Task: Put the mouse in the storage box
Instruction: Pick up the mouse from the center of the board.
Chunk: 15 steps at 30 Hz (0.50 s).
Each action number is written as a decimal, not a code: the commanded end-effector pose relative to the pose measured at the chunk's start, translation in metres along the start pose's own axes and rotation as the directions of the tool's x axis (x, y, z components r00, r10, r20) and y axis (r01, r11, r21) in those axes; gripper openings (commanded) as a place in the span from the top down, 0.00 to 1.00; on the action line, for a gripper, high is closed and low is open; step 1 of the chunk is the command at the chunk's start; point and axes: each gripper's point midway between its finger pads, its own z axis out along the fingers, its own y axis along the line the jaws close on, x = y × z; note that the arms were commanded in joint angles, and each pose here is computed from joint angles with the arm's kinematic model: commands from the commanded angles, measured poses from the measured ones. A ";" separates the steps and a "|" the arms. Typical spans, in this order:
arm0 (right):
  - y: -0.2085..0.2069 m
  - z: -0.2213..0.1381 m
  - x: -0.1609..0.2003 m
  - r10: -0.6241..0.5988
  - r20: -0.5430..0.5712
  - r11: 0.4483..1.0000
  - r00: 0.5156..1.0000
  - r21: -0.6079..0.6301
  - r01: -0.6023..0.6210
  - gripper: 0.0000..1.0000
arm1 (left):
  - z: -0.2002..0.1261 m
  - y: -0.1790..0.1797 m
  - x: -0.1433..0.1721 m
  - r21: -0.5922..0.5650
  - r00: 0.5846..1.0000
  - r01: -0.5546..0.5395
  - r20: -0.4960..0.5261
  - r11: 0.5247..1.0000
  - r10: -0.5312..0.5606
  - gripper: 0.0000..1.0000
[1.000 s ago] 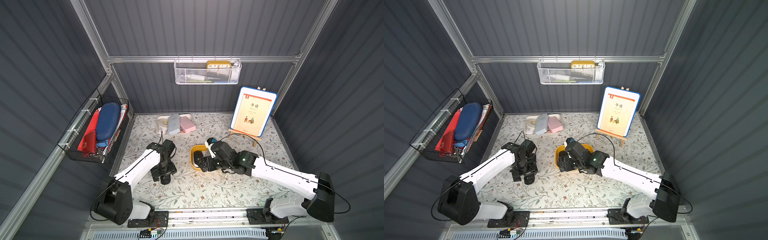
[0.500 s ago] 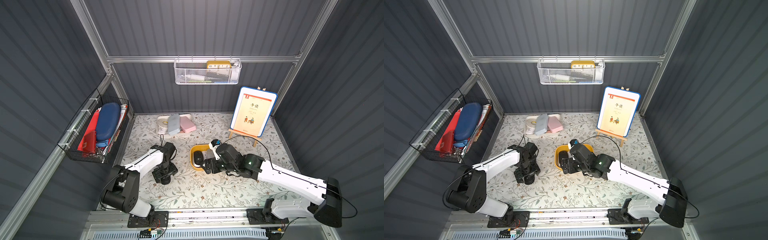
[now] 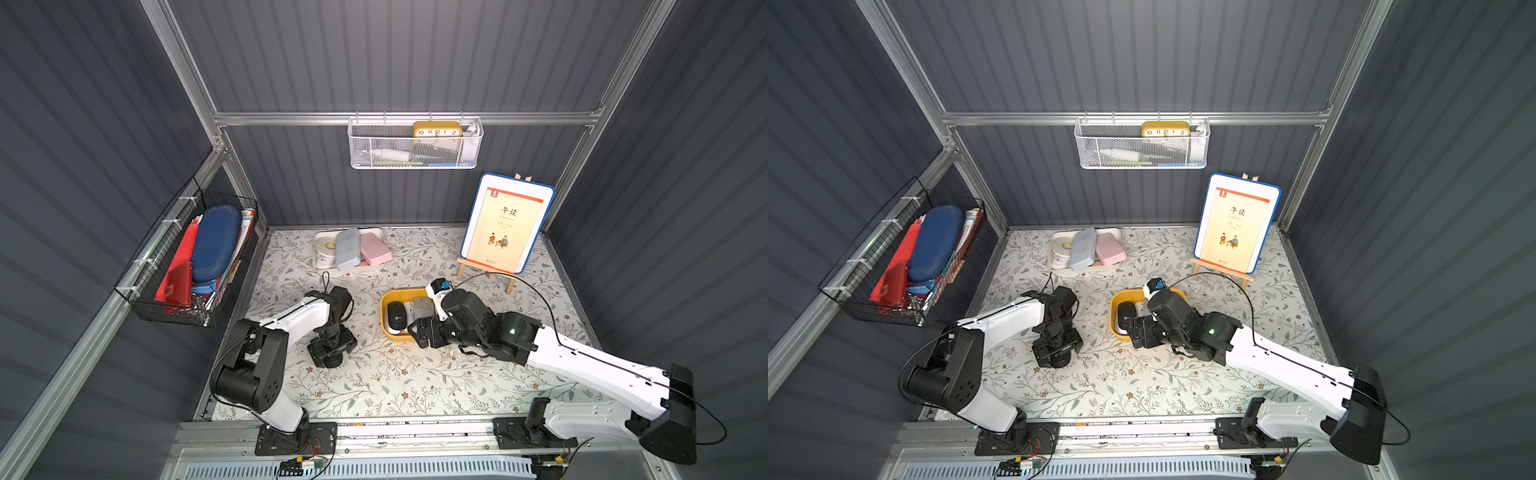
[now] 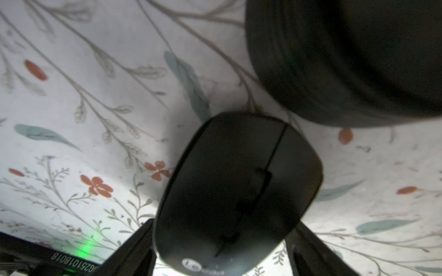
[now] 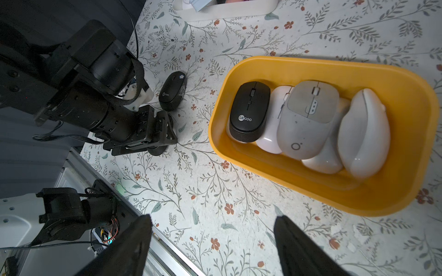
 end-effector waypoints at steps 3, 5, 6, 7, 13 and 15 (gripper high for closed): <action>-0.005 0.001 -0.002 -0.011 0.012 0.999 1.000 0.035 0.010 0.15 | 0.004 -0.012 -0.004 0.046 0.998 -0.061 -0.003 0.997 0.062 0.20; -0.005 0.001 -0.003 -0.012 0.020 0.999 1.000 0.036 0.011 0.15 | 0.003 -0.017 0.000 0.080 0.998 -0.062 -0.014 0.995 0.063 0.21; -0.004 0.001 -0.005 -0.012 0.025 0.999 1.000 0.030 0.011 0.15 | 0.002 -0.018 0.001 0.086 0.998 -0.062 -0.010 0.994 0.063 0.22; -0.004 0.008 -0.003 -0.014 0.012 0.999 1.000 0.037 0.014 0.15 | -0.001 -0.019 0.001 0.094 0.998 -0.069 -0.002 0.993 0.069 0.22; 0.000 0.020 -0.002 -0.015 -0.017 0.999 1.000 0.040 0.016 0.15 | -0.009 -0.018 -0.005 0.085 0.998 -0.063 0.028 0.994 0.061 0.18; 0.003 0.020 -0.004 -0.016 -0.024 0.999 1.000 0.035 0.017 0.15 | -0.002 -0.019 -0.003 0.077 0.998 -0.061 0.005 0.995 0.061 0.18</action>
